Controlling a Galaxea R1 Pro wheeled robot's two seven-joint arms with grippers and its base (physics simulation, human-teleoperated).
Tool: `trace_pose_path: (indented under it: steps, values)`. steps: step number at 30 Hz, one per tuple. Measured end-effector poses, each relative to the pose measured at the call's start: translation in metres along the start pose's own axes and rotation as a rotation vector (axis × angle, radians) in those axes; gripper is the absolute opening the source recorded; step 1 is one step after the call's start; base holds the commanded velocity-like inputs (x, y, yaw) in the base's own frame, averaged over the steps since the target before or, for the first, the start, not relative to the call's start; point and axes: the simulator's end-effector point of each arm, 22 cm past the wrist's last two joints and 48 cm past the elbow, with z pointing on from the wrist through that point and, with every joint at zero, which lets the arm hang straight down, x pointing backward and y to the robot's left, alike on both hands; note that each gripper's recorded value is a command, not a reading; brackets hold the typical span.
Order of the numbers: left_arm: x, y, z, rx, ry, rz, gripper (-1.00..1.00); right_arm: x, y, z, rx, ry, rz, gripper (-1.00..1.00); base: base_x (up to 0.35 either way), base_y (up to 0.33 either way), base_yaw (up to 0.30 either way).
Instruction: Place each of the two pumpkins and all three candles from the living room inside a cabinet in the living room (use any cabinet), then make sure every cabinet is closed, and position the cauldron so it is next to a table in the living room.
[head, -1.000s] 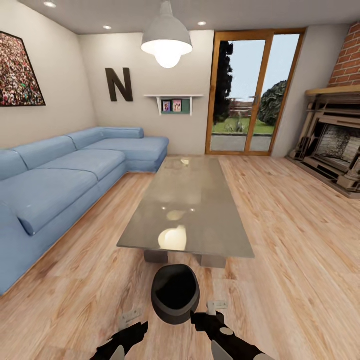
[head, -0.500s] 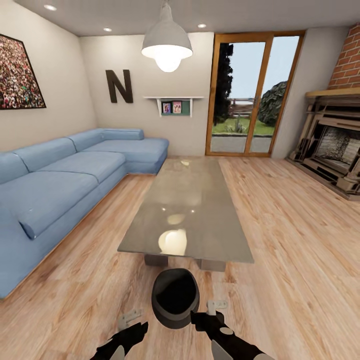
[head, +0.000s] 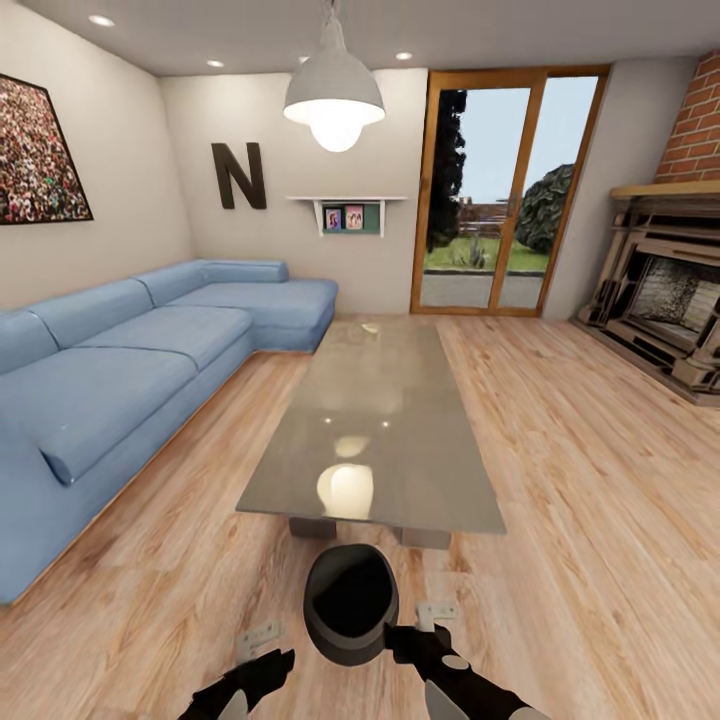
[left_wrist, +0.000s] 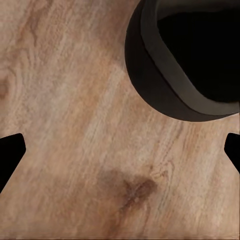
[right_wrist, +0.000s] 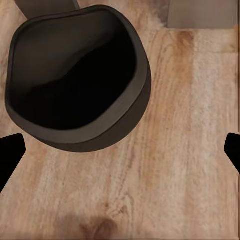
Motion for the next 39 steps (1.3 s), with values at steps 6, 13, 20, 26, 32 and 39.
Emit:
trace_pose_path:
  steps: [6, 13, 20, 26, 32, 39]
  values:
    - [0.008, 0.016, -0.009, -0.056, 0.058, 0.013, 1.00, -0.007, -0.003, -0.008, 0.011, 0.004, 0.017, 1.00, 0.000, 0.000, 0.000]
    - [0.061, 0.093, -0.022, -0.225, 0.192, 0.031, 1.00, -0.015, -0.005, -0.017, 0.024, 0.011, 0.068, 1.00, -0.001, 0.000, 0.000]
    - [0.082, 0.131, -0.041, -0.304, 0.228, 0.046, 1.00, -0.002, -0.031, -0.027, 0.089, 0.056, 0.118, 1.00, -0.186, 0.000, 0.000]
    - [0.095, 0.153, -0.057, -0.354, 0.228, 0.052, 1.00, 0.021, -0.059, -0.043, 0.156, 0.075, 0.123, 1.00, -0.042, 0.000, 0.000]
    - [0.098, 0.164, -0.072, -0.379, 0.226, 0.058, 1.00, 0.039, -0.064, -0.060, 0.173, 0.079, 0.128, 1.00, -0.062, 0.000, 0.000]
    - [0.101, 0.188, -0.093, -0.433, 0.190, 0.068, 1.00, 0.068, -0.082, -0.085, 0.222, 0.095, 0.122, 1.00, -0.133, 0.000, 0.000]
